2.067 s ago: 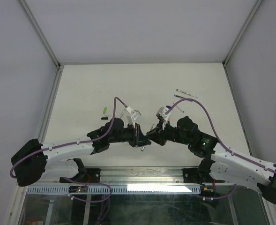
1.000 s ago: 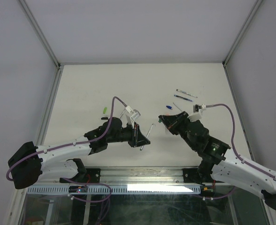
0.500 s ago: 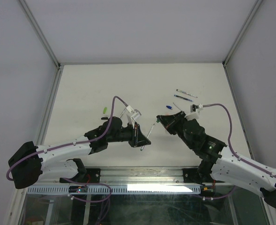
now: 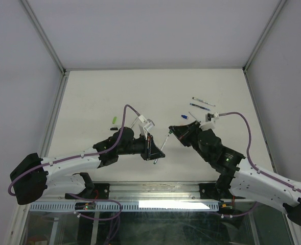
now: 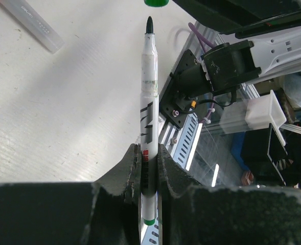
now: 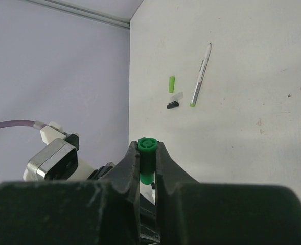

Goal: Insert the pens into the pen caps
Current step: Insert the pen cap onto the pen.

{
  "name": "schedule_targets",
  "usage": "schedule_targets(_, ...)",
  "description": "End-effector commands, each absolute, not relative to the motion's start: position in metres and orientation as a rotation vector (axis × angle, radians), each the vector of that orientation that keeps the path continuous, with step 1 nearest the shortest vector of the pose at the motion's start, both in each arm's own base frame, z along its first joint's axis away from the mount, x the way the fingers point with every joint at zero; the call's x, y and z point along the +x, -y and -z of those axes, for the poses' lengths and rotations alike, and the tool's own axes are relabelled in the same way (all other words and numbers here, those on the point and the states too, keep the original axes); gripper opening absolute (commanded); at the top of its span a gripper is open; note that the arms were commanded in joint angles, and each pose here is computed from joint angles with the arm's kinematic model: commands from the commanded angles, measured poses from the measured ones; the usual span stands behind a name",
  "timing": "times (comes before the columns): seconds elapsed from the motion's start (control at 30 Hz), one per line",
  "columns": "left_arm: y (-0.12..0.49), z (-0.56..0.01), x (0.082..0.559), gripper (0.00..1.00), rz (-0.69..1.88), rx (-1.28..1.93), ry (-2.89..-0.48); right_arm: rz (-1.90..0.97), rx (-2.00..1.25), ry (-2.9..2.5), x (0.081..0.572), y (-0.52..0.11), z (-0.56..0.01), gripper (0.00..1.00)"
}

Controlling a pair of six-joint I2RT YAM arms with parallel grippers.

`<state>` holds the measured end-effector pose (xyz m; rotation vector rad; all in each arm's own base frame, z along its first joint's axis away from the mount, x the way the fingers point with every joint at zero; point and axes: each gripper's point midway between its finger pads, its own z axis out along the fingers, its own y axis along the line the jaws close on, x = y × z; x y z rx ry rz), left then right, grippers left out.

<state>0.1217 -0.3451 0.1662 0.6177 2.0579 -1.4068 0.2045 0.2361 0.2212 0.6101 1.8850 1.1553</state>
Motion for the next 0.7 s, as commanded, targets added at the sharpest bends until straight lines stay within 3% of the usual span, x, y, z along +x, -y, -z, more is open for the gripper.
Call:
schedule_targets(0.0, 0.357, -0.201, 0.121, 0.0, 1.474, 0.665, -1.918, -1.226, 0.624, -1.822, 0.206, -0.24, -0.241, 0.0)
schedule_targets(0.67, 0.356, -0.207, 0.12, 0.0, 1.488, 0.658, -1.9, -1.211, 0.599, -1.866, 0.199, -0.237, -0.228, 0.0)
